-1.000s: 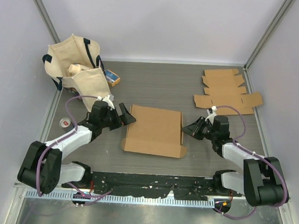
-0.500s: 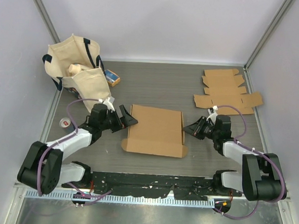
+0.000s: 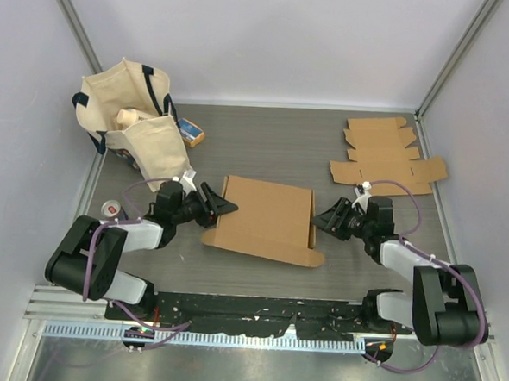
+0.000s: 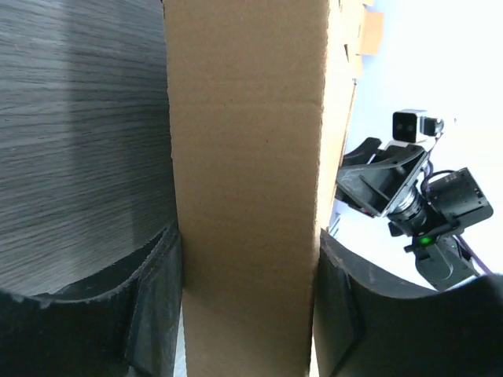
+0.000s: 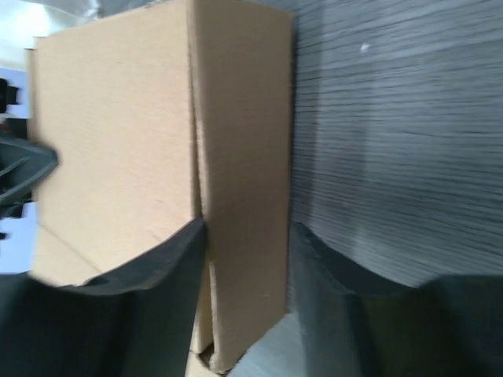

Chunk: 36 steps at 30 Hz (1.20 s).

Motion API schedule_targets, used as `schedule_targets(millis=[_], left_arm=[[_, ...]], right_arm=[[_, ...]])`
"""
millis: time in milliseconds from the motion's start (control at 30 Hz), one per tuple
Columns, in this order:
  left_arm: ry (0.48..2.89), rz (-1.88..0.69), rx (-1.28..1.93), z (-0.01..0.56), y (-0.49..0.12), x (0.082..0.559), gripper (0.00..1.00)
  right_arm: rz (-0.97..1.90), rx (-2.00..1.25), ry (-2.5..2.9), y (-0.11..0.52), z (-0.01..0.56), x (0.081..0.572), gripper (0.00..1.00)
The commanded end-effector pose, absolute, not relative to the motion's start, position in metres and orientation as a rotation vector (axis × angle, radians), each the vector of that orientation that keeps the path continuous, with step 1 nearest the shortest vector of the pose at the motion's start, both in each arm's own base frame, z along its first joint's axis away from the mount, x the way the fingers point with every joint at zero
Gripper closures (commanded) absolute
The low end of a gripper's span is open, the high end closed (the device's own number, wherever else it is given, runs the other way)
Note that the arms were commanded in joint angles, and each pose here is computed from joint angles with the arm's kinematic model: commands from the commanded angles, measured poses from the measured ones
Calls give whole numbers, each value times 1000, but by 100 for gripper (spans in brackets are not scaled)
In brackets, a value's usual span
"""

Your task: Fold the paper box

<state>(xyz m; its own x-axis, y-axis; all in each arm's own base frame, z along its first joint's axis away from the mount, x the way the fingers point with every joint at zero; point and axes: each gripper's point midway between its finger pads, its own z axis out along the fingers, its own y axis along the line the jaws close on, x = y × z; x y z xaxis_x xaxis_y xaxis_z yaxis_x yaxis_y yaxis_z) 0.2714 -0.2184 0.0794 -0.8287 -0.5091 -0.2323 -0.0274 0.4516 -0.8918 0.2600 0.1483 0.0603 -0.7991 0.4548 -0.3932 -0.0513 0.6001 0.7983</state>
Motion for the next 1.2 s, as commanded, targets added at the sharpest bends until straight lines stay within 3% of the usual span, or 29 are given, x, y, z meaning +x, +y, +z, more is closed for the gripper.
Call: schedule_targets(millis=[0,67,200,367,400,467,733,900,1167], left_arm=[[2173,-1519,-412,120,-232,268,52],[2263,-1481,-495,115,-228,268,49],[2303,-1494,-632,128,-219,269,39],[2372,-1512,-771,135,-203,265,37],[2373,-1517,-795,136,-199,265,37],[2403,-1512,-843,135,-197,258,37],[2480,-1612,-1068,127,-199,229,39],[2505,-1656,-1082,131,-200,214,39],[2507,-1696,-1135,132,-201,209,38]], right_arm=[[910,255,2317,133,67,258,39],[770,215,2309,128,94,262,28],[466,40,2240,124,148,279,20],[442,-517,2036,201,214,260,16],[497,-712,1966,238,220,229,16],[411,-895,1820,257,233,215,13],[242,-1430,1589,325,218,149,11],[-46,-1440,1512,318,208,170,10],[22,-1482,1442,329,193,159,10]])
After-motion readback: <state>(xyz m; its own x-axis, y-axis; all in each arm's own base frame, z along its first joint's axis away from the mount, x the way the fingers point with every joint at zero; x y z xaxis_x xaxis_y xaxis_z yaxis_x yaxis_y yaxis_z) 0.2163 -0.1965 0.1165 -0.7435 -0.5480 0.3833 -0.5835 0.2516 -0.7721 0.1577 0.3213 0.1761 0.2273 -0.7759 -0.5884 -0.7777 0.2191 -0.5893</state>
